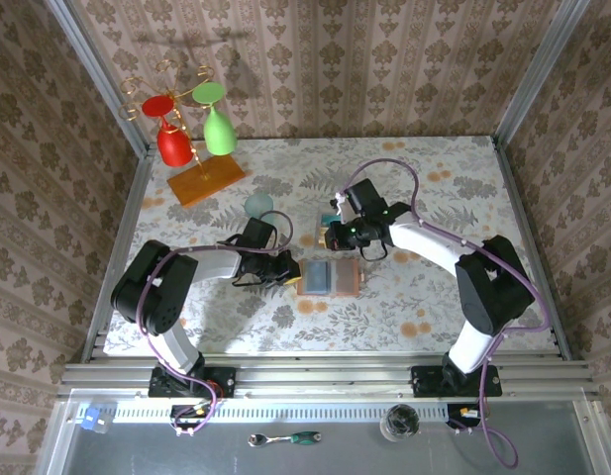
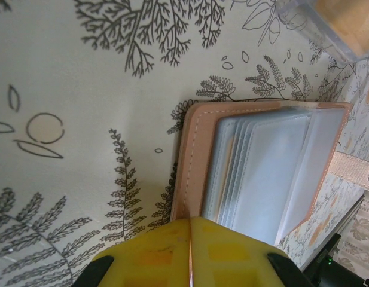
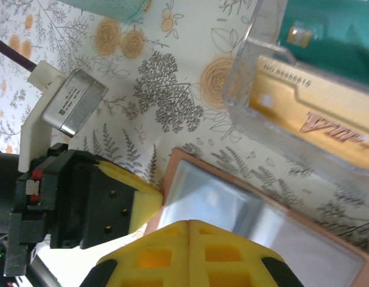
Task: Take the credit cards out of the card holder
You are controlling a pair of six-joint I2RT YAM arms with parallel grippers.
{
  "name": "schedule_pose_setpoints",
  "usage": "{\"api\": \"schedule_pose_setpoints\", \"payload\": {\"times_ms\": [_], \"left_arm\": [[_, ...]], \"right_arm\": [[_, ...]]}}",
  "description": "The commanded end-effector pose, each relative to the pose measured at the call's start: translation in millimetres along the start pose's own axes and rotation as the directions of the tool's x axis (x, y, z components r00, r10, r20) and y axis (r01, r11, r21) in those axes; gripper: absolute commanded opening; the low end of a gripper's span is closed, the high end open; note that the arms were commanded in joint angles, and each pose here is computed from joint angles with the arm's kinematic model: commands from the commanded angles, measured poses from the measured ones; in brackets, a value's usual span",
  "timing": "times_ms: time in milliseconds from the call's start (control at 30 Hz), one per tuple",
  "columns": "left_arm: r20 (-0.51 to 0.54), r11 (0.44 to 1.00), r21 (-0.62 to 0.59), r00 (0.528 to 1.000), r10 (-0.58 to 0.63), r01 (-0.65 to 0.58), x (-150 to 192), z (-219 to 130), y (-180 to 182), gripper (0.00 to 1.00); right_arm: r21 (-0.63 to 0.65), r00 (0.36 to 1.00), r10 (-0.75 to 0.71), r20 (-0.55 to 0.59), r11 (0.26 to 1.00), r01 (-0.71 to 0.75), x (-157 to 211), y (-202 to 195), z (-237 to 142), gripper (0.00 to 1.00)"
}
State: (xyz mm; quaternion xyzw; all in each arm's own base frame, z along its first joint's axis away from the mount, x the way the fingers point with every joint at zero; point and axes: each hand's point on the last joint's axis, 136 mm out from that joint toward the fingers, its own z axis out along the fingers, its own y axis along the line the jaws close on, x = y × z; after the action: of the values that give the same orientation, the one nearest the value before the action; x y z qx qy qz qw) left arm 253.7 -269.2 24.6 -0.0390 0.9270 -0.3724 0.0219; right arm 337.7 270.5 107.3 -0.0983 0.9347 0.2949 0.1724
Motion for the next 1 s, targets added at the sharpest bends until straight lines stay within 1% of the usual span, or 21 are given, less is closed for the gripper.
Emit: {"api": "schedule_pose_setpoints", "payload": {"times_ms": [0, 200, 367, 500, 567, 733, 967], "left_arm": [[-0.019, 1.0, -0.008, 1.0, -0.003, 0.003, 3, 4, 1, 0.09], [-0.025, 1.0, -0.011, 1.0, -0.007, 0.007, 6, 5, 4, 0.09], [-0.022, 1.0, -0.006, 1.0, -0.009, 0.009, 6, 6, 4, 0.09], [-0.021, 1.0, -0.003, 1.0, -0.011, 0.011, 5, 6, 5, 0.09], [-0.02, 1.0, 0.0, 1.0, -0.01, 0.01, 5, 6, 4, 0.09], [-0.019, 1.0, 0.001, 1.0, -0.012, 0.012, 6, 6, 5, 0.09], [-0.02, 1.0, 0.001, 1.0, -0.017, 0.017, 6, 6, 7, 0.09]], "right_arm": [[-0.043, 0.995, 0.094, -0.02, 0.995, -0.095, 12, 11, 0, 0.0], [-0.074, 0.979, 0.193, -0.061, 0.977, -0.198, 29, 17, 8, 0.0], [-0.021, 0.96, 0.264, -0.091, 0.963, -0.267, 42, 10, 14, 0.0], [-0.001, 0.952, 0.287, -0.107, 0.957, -0.289, 49, 6, 19, 0.05], [0.006, 0.948, 0.299, -0.109, 0.954, -0.3, 51, 5, 21, 0.09], [-0.001, 0.942, 0.31, -0.127, 0.95, -0.313, 53, 6, 27, 0.12], [0.002, 0.935, 0.323, -0.148, 0.945, -0.326, 55, 6, 36, 0.2]]}}
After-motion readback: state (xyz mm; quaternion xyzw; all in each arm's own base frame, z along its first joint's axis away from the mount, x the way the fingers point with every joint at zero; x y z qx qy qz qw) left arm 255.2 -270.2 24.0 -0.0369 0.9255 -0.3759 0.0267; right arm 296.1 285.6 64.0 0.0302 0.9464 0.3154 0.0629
